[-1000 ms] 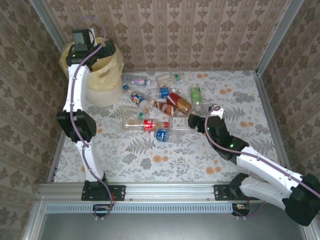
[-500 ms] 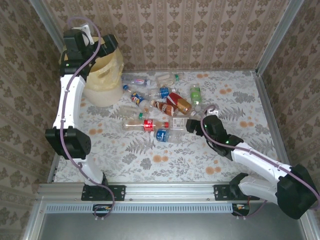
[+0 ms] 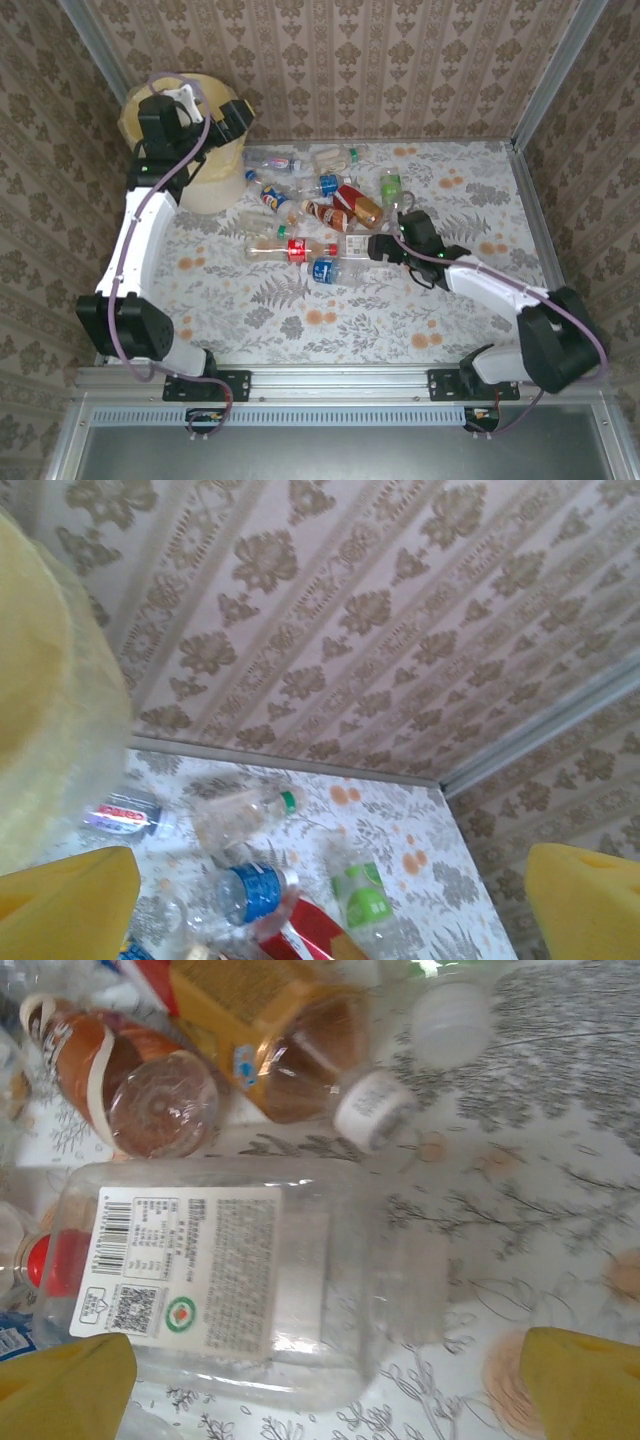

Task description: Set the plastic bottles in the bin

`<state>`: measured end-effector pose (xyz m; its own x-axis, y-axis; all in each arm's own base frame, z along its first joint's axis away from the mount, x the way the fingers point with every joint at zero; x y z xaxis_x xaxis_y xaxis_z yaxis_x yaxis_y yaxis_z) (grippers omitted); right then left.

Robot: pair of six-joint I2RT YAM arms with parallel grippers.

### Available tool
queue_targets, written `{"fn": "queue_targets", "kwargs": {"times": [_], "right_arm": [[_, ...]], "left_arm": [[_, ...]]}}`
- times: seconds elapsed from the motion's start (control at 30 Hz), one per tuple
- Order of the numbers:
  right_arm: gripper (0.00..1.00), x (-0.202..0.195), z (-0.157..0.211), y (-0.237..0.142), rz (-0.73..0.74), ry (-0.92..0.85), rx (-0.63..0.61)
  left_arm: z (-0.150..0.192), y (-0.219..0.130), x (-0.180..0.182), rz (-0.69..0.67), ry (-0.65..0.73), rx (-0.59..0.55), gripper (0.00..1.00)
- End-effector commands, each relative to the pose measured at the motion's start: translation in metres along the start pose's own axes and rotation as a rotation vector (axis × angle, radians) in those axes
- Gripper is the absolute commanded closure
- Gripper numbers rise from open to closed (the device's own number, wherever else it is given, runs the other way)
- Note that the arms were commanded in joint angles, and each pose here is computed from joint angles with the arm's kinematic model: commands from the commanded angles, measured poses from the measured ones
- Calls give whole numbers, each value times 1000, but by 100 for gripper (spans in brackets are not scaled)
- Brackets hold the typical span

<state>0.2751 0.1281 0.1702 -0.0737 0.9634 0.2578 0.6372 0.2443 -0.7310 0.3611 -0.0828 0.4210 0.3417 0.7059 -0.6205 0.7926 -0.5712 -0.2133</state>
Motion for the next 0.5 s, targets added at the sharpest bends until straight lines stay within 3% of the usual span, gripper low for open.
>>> {"fn": "queue_targets", "kwargs": {"times": [0.0, 0.17, 0.47], "right_arm": [[0, 17, -10, 15, -118, -155, 121], [0, 28, -21, 29, -168, -437, 225], [0, 30, -29, 18, -216, -848, 363]], "left_arm": [[11, -6, -17, 61, 18, 7, 0], [27, -10, -14, 0, 32, 64, 0], [52, -28, -4, -48, 64, 85, 0]]}}
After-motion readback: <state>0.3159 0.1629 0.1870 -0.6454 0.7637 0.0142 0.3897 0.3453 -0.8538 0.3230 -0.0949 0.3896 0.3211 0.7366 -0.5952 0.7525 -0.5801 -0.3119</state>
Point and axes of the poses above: each hand's point on the last joint's axis, 136 mm out from that joint toward the fingers, its own y axis out along the fingers, its own x axis along the line the jaws close on, z = x × y, the point moved 10 cm from there along -y, back along the fingers, and after that the axes turned 1 degree about -y, right-handed, at the moved point
